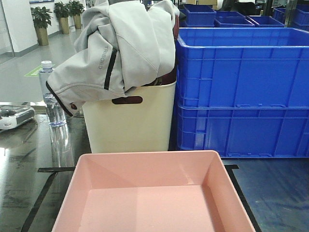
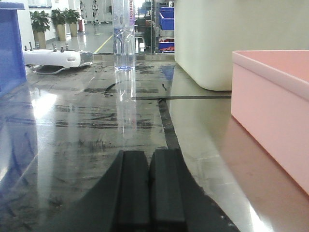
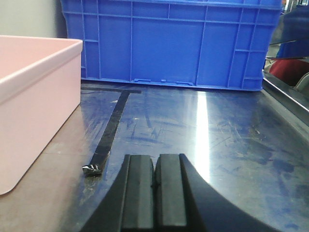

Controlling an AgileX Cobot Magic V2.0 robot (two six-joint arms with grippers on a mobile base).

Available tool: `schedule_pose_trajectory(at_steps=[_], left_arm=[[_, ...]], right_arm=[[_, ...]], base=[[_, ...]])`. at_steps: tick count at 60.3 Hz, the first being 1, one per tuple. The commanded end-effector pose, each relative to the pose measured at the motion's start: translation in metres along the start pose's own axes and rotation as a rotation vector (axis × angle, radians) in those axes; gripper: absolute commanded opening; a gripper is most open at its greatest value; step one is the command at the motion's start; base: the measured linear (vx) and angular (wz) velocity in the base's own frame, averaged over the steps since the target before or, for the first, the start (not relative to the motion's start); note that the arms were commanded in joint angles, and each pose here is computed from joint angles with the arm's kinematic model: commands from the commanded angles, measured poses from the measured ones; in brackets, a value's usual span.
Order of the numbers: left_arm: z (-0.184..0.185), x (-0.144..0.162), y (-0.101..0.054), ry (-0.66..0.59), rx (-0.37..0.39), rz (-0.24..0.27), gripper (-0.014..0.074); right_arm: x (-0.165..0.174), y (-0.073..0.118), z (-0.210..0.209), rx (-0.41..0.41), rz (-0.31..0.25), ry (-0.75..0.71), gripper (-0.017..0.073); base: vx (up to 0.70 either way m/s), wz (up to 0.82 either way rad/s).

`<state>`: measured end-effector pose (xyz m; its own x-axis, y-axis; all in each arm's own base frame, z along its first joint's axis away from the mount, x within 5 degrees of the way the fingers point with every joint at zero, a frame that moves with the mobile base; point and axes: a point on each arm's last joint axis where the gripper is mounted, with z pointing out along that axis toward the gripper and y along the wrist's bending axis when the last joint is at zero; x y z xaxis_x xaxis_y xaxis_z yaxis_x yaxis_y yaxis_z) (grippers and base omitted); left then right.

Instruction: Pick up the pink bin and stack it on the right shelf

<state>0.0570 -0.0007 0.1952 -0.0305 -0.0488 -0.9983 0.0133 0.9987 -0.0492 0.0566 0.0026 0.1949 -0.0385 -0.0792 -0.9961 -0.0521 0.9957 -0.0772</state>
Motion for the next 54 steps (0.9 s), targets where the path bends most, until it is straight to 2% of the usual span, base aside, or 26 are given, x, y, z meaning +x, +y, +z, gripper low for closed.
schedule_pose_trajectory(at_steps=[1,5,14,27,47,54], left_arm=[[-0.0011,-0.0039,-0.0006,-0.089,0.009,-0.007,-0.0006],[-0.0011,-0.0039,-0.0006,-0.089,0.009,-0.007,-0.0006],[-0.0011,-0.0039,-0.0006,-0.089,0.009,-0.007,-0.0006],[-0.0011,-0.0039,-0.0006,-0.089,0.009,-0.007,-0.0006],[-0.0011,-0.0039,-0.0006,-0.089,0.009,-0.007,-0.0006],[-0.0011,-0.0039,-0.0006,-0.089,0.009,-0.007,-0.0006]], right_arm=[[-0.0113,-0.0007,-0.0018,0.014,-0.003,-0.158,-0.0009],[-0.0109,-0.0007,-0.0017,0.012,0.014,-0.146,-0.0009],[-0.0115,-0.0027,-0.0019,0.041,0.088,-0.154,-0.0009],[-0.0125,-0.0027,-0.002,0.048,0.015,-0.162,-0.0009],[-0.0121,-0.0027,-0.002,0.048,0.015,-0.158,-0.0009],[-0.012,-0.0009,-0.0019,0.014,0.017,-0.158,-0.0009]], base=[[0.0,0.0],[0.0,0.0],[0.0,0.0],[0.0,0.0],[0.0,0.0],[0.0,0.0]])
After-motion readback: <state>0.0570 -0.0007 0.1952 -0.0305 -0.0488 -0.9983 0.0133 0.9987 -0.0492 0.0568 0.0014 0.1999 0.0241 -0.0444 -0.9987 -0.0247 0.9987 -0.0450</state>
